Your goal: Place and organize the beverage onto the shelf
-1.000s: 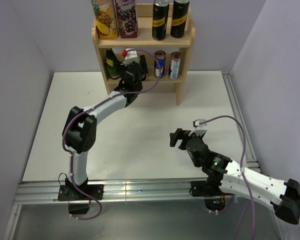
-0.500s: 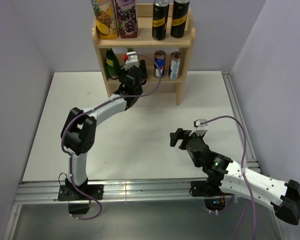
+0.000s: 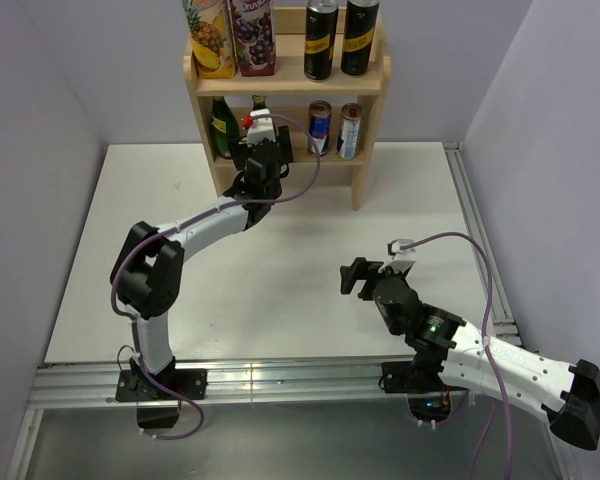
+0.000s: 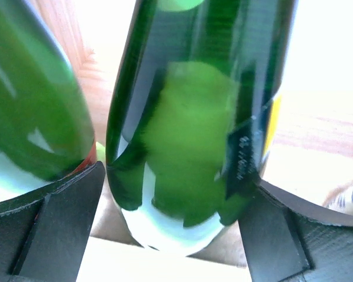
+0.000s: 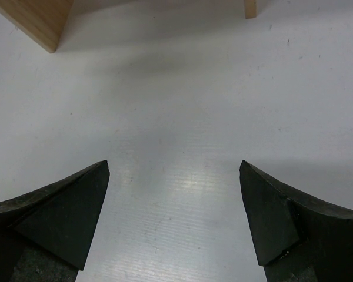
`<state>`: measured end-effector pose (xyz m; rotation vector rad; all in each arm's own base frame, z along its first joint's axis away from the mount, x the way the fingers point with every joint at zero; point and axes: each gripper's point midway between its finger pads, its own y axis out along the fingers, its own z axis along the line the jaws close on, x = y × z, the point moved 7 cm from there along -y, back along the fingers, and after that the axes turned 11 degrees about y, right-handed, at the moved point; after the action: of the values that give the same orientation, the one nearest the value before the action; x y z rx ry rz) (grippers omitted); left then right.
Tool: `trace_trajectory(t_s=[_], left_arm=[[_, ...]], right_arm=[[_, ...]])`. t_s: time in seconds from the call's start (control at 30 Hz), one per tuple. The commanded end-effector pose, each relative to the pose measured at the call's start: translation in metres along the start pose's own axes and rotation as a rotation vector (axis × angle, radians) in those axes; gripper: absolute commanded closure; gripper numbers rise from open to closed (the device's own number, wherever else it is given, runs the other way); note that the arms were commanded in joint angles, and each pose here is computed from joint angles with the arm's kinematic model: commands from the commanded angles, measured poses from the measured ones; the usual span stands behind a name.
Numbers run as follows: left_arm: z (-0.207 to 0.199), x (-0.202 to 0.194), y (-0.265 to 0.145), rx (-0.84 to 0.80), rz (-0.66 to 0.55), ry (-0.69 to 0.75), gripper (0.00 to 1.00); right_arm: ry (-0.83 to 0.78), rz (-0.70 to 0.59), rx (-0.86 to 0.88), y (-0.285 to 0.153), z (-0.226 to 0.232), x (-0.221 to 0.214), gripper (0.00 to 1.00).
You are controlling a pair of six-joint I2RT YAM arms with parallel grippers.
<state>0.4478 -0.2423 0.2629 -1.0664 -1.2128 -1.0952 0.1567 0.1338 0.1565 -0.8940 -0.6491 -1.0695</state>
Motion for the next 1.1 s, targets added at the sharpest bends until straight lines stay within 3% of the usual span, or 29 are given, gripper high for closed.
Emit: trace_trajectory(t_s=[0.0,1.07], left_arm=[[0.011,0.026,-0.011,0.014,-0.054,-0.043,0.05],[0.009,0.019,-0.038,-0.106,-0.036,-0.002,0.03]], right_arm=[[0.022,-0.031,0.021,0.0,0.005,0.005,0.02],[0.022,-0.03,0.022,0.0,0.005,0.005,0.02]])
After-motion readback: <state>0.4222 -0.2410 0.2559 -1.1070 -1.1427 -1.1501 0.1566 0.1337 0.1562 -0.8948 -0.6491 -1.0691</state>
